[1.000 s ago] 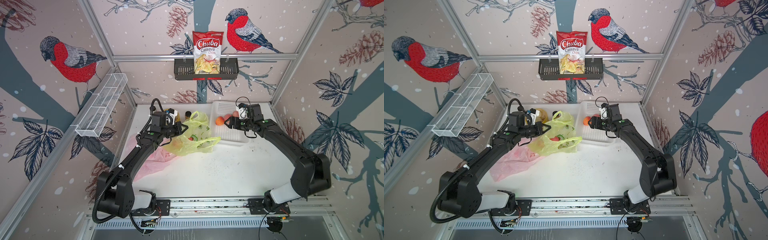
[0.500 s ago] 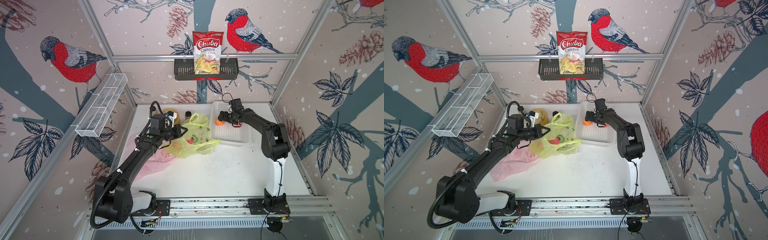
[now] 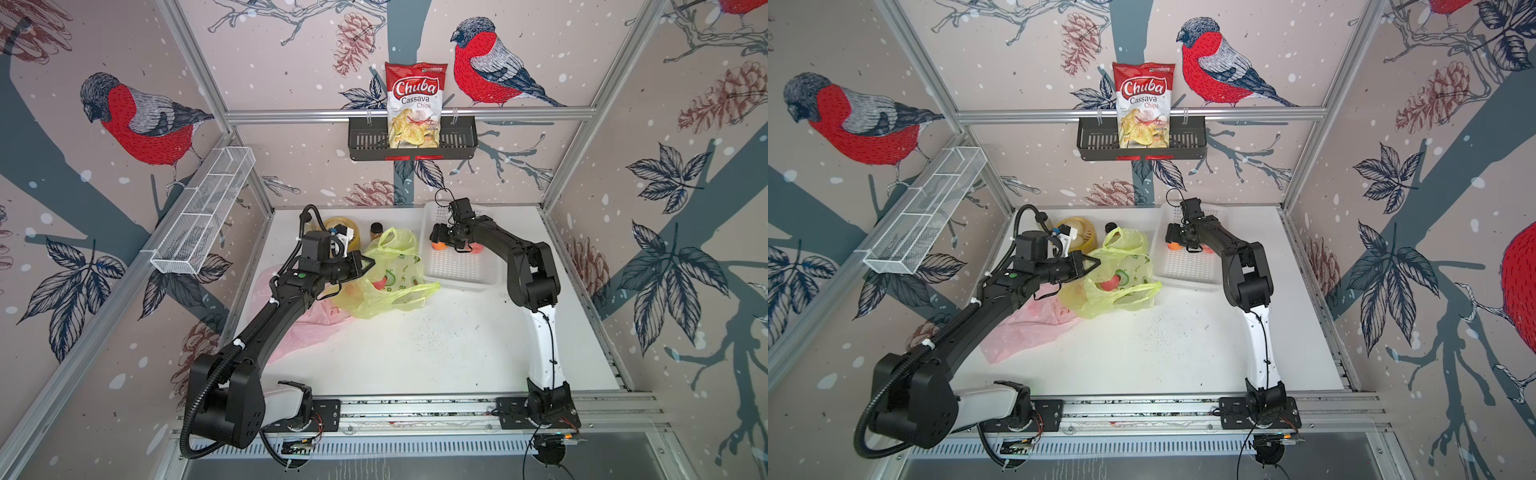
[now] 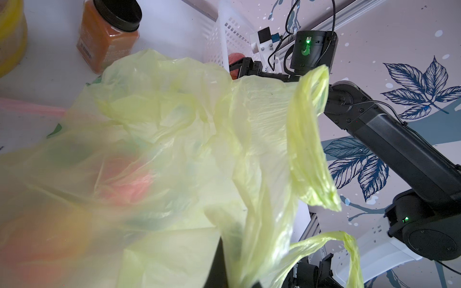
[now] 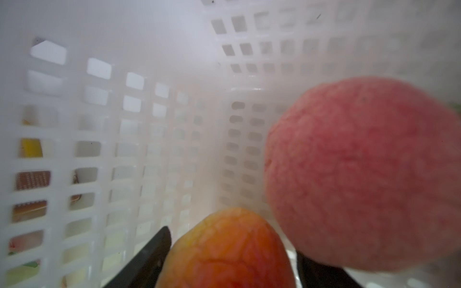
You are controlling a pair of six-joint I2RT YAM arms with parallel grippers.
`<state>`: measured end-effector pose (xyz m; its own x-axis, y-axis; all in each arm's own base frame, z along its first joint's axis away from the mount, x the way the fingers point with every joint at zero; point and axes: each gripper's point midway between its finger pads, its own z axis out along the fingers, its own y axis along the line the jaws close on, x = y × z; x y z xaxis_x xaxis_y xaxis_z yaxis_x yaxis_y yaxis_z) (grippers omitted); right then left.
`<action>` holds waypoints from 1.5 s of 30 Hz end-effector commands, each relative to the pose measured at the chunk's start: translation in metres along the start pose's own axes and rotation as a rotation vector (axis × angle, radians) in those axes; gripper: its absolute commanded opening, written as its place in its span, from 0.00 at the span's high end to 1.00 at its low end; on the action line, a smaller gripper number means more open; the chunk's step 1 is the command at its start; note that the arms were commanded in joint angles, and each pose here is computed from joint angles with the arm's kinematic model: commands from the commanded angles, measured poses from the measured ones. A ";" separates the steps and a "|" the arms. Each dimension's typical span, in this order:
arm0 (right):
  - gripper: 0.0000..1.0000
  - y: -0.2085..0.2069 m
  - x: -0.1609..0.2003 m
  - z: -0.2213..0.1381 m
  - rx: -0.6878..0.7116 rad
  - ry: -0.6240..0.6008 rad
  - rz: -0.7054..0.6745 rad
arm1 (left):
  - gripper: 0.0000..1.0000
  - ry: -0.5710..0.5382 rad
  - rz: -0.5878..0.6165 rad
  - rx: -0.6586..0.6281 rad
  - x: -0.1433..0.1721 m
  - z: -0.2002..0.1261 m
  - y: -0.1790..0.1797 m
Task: Place the peach into a plastic bag & tie a knot
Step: Pick up the peach from the basket, then place the peach in the plastic bag.
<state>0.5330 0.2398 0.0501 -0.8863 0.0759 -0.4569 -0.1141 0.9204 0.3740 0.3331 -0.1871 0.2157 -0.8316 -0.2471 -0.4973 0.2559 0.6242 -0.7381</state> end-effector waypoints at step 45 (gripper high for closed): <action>0.19 0.137 0.134 -0.246 -0.416 -0.152 -0.220 | 1.00 -0.032 0.031 0.035 -0.009 0.003 -0.006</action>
<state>0.2945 0.3051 0.2404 -0.7691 -0.0133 -0.6390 -0.4923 0.6499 0.5790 0.3351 -0.1879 0.2150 -0.8316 -0.2570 -0.4923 0.2507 0.6172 -0.7458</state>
